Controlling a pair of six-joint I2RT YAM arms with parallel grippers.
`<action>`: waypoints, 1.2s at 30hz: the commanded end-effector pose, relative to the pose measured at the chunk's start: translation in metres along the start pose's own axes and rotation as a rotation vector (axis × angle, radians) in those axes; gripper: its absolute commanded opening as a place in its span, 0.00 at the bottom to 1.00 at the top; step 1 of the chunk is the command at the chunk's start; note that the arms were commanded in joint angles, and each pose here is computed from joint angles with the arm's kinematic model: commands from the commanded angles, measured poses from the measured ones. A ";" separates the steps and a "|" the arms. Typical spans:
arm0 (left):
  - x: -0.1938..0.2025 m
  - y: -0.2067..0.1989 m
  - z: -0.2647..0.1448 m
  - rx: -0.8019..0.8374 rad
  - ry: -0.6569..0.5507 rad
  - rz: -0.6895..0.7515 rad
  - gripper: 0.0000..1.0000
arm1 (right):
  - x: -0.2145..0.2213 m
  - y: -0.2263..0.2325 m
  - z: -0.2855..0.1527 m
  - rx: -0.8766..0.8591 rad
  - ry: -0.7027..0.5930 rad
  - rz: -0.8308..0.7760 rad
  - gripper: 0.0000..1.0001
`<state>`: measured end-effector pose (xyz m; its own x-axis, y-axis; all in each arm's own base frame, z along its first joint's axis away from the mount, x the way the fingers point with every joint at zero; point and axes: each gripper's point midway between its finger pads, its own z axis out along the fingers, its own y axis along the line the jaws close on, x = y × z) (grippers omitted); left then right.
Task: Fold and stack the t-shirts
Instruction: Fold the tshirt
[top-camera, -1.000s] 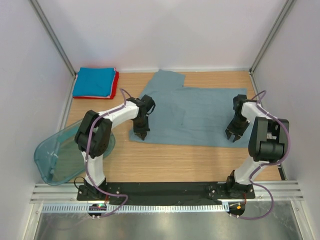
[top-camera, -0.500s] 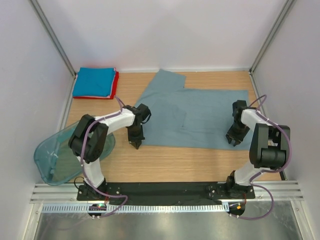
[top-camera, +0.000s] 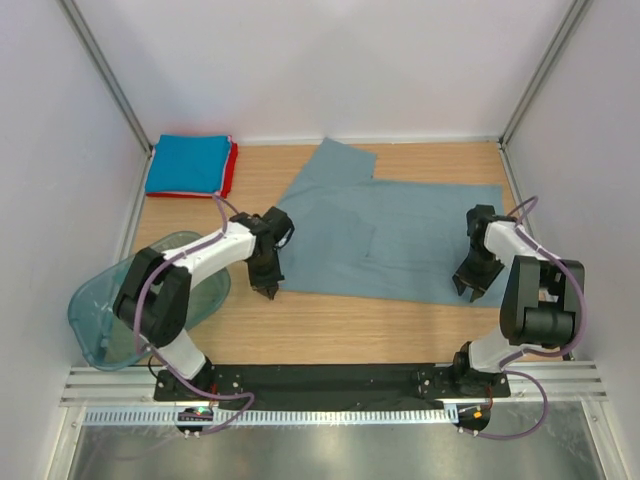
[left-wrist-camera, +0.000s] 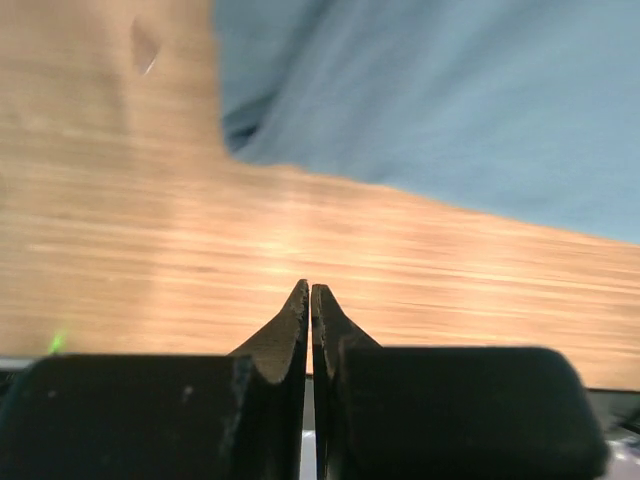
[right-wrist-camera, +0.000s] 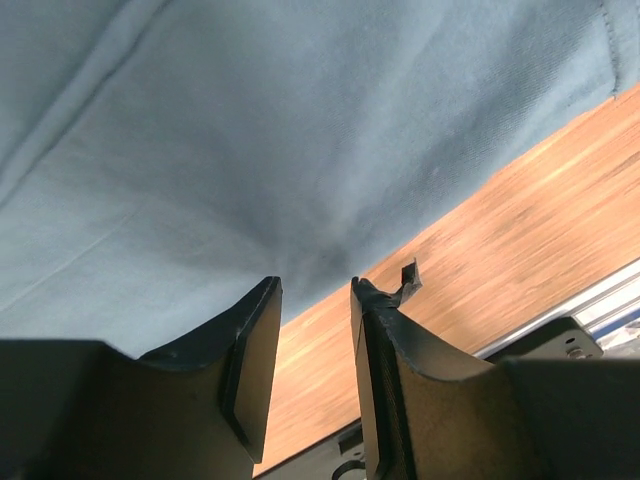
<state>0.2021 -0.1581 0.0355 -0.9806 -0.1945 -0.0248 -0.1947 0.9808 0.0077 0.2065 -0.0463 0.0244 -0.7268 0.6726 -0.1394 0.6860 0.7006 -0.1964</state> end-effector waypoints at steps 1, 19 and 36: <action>-0.043 -0.042 -0.047 0.195 -0.186 0.028 0.02 | -0.020 0.010 -0.026 -0.068 -0.054 0.024 0.41; -0.066 -0.003 0.013 -0.150 -0.164 0.053 0.00 | -0.051 0.009 0.009 -0.003 -0.057 0.036 0.34; 0.004 0.041 0.045 -0.213 -0.015 -0.071 0.00 | -0.009 -0.010 0.021 0.034 0.030 0.032 0.34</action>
<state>0.2322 -0.1447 0.0118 -0.9624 -0.2225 -0.1560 -0.2393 0.9659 0.0988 0.2353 -0.0677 0.0144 -0.6950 0.6941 -0.1878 0.7189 0.6763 -0.1607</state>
